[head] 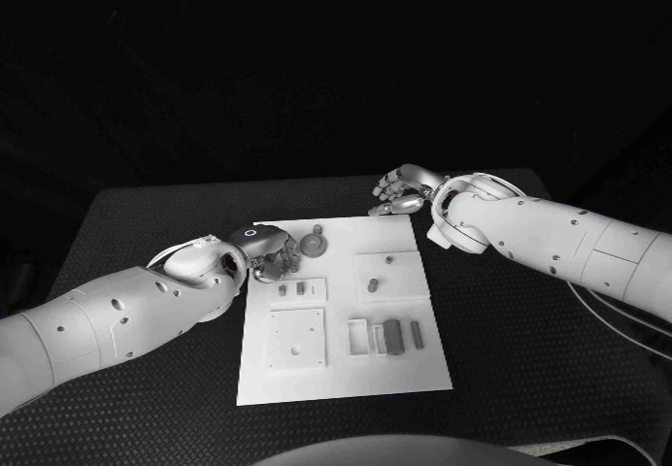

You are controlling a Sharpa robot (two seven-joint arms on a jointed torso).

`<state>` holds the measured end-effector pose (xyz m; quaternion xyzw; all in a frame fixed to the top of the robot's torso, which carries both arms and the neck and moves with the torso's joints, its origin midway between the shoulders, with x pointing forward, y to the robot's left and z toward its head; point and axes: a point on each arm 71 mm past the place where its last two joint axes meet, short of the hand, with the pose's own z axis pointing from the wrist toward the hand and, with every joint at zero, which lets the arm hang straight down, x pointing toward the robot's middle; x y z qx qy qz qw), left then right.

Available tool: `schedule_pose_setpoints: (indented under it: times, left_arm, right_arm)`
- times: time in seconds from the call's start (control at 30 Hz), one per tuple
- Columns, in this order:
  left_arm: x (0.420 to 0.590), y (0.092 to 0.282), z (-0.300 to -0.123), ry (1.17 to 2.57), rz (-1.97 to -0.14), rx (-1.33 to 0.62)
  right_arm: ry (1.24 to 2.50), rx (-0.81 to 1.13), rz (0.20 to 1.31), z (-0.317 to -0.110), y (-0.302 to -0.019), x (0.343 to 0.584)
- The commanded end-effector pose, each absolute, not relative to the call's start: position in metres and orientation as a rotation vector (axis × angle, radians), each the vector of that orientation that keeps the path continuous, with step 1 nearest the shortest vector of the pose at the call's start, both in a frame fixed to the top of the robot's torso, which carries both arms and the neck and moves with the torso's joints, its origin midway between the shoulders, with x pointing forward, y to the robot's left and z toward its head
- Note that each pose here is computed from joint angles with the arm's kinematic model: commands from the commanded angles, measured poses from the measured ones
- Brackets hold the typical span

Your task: Assemble the parts on the task board

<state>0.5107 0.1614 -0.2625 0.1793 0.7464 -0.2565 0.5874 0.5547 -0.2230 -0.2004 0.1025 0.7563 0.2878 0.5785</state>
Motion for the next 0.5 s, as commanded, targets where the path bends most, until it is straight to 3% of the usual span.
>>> schedule_pose_setpoints:
  times: [0.03, 0.37, 0.5]
  left_arm:
    - [0.512, 0.167, -0.264, 1.738, -0.587, 0.407]
    - [0.523, 0.200, -0.248, 1.698, -0.629, 0.183]
    - [0.530, 0.218, -0.236, 1.711, -0.738, -0.135]
  right_arm:
    - [1.765, 0.233, 0.682, -0.200, -0.222, 0.554]
    - [1.759, 0.237, 0.677, -0.200, -0.227, 0.555]
    - [1.753, 0.234, 0.680, -0.199, -0.230, 0.554]
